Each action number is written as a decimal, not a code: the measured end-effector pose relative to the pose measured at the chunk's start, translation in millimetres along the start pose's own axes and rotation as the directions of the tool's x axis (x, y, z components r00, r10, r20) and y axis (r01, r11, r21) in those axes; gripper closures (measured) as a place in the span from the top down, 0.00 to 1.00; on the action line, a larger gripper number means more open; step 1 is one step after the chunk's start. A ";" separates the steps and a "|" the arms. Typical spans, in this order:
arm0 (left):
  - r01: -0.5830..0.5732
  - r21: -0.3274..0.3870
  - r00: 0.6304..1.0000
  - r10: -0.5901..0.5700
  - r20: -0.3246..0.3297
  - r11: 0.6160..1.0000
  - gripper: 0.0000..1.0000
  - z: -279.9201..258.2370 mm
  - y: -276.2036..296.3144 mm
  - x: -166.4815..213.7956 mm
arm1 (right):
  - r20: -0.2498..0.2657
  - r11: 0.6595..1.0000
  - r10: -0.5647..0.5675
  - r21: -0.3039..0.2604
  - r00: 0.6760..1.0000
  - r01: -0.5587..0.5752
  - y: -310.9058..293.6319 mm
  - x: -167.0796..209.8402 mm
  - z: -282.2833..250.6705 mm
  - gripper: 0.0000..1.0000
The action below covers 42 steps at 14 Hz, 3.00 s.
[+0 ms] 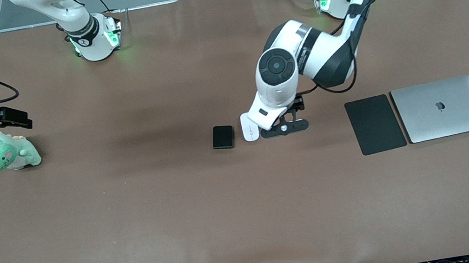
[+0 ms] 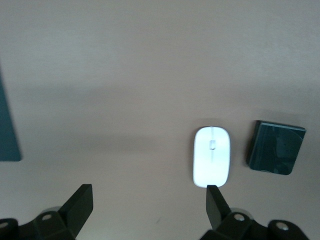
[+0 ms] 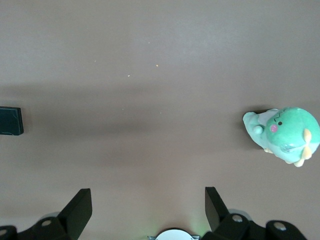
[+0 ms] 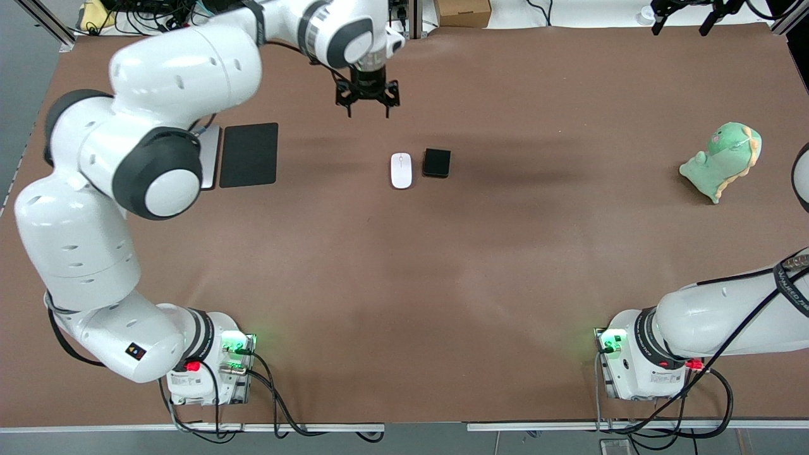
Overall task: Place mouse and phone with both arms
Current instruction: 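Lower the left gripper and close it on the white mouse, then lift the mouse with the left gripper while the right gripper reaches the phone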
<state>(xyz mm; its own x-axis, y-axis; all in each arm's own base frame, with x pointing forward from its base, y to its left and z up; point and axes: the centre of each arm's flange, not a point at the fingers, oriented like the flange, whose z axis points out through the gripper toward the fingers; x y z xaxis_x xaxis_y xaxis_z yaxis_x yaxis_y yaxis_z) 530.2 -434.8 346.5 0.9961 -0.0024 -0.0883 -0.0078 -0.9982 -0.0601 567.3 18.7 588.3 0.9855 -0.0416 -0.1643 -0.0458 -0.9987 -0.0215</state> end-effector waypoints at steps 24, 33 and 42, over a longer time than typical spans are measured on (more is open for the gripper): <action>0.013 -0.042 1.000 -0.014 -0.023 0.999 1.00 155.8 61.2 -10.5 | 0.061 0.999 -0.024 0.050 0.998 0.021 -79.3 29.6 54.3 1.00; 0.053 -0.026 0.999 -0.053 -0.004 0.998 1.00 170.3 65.2 -22.7 | 0.029 0.998 0.035 0.041 0.999 -0.037 -133.4 40.5 76.1 1.00; 0.054 -0.010 0.999 -0.054 0.008 0.998 0.76 177.0 69.5 -33.8 | 0.011 0.995 0.098 0.033 0.995 -0.098 -210.2 46.3 120.3 1.00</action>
<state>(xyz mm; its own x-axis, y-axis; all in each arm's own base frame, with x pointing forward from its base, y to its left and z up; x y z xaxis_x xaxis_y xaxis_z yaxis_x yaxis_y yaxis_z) 480.3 -493.4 169.3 0.9943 0.0520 -0.0932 0.0469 -0.9974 -0.0552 602.9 230.2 466.5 0.9744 -0.1387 -0.1769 -0.1476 -0.9883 -0.0381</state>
